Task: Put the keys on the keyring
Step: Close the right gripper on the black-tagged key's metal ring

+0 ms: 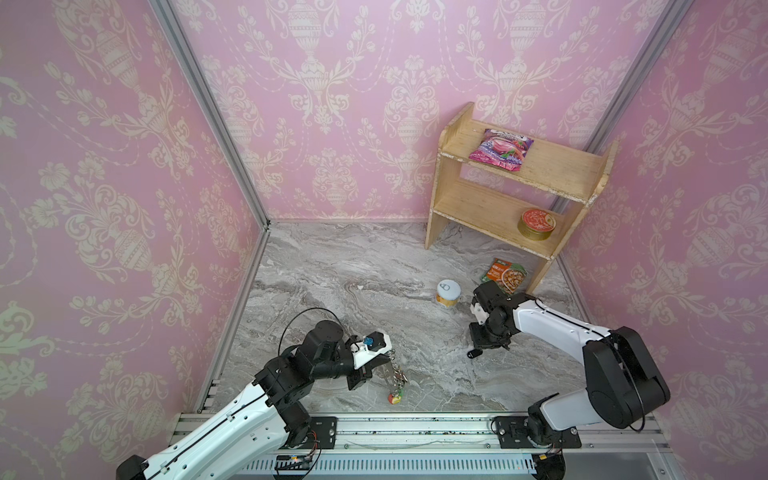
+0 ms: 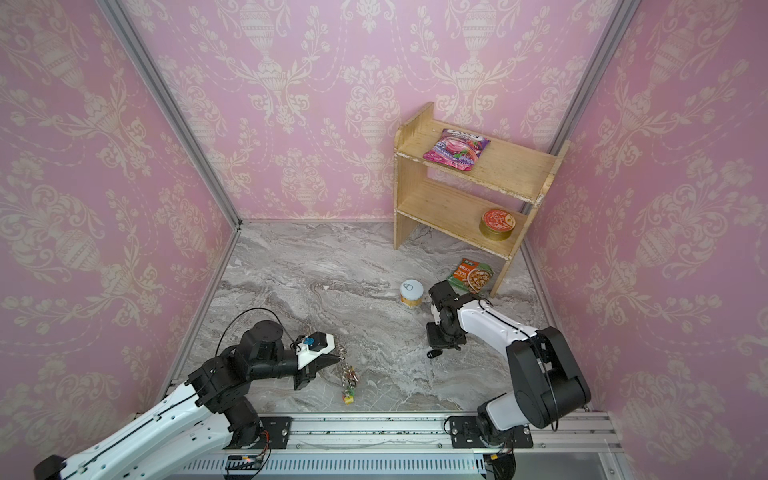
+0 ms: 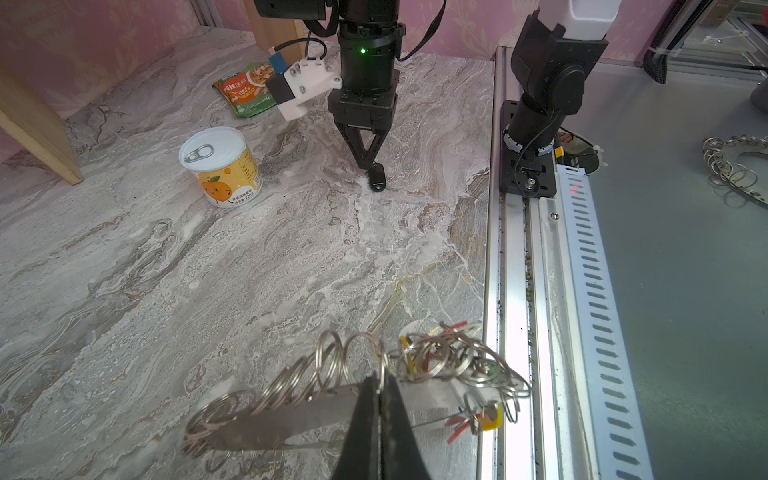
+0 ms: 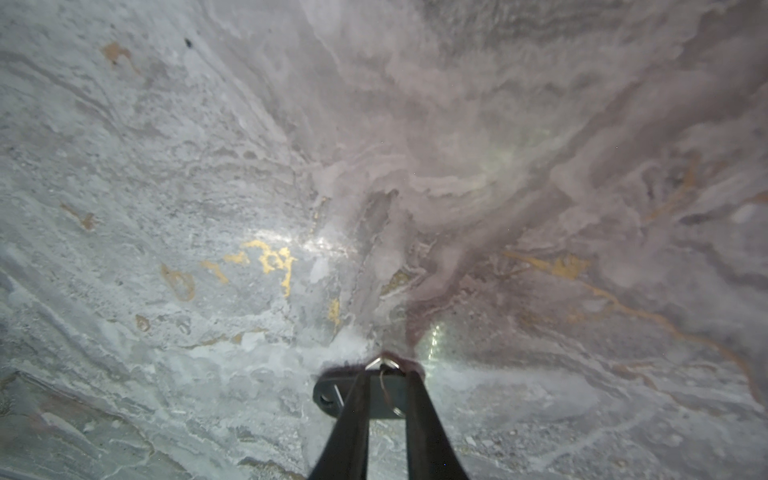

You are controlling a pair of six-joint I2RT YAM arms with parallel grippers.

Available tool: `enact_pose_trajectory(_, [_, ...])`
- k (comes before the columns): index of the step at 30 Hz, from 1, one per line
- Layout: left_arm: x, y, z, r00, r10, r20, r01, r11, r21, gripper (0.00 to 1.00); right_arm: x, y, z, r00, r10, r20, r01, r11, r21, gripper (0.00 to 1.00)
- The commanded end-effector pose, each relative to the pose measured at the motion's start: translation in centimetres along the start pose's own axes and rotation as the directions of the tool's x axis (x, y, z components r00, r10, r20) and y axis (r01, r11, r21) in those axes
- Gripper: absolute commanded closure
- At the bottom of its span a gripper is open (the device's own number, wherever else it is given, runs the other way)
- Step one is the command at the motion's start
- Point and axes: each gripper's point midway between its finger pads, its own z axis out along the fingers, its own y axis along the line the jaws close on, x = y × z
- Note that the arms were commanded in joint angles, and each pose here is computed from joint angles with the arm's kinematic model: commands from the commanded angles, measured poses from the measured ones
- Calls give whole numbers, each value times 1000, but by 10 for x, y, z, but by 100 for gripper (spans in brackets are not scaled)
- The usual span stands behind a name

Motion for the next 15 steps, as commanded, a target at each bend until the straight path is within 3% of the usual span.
enact_pose_trajectory(1, [-18,0,-8,998,37,44,-37,999,-12,100,9,-1,1,999,21,-42,-21,1000,-3,83])
enact_pose_trajectory(10, [-18,0,-8,998,36,44,-35,999,-13,100,11,-8,-2,999,41,-27,-40,999,28,79])
enact_pose_trajectory(15, [-18,0,-9,998,36,46,-35,999,-13,100,12,-9,-3,999,43,-19,-42,998,36,82])
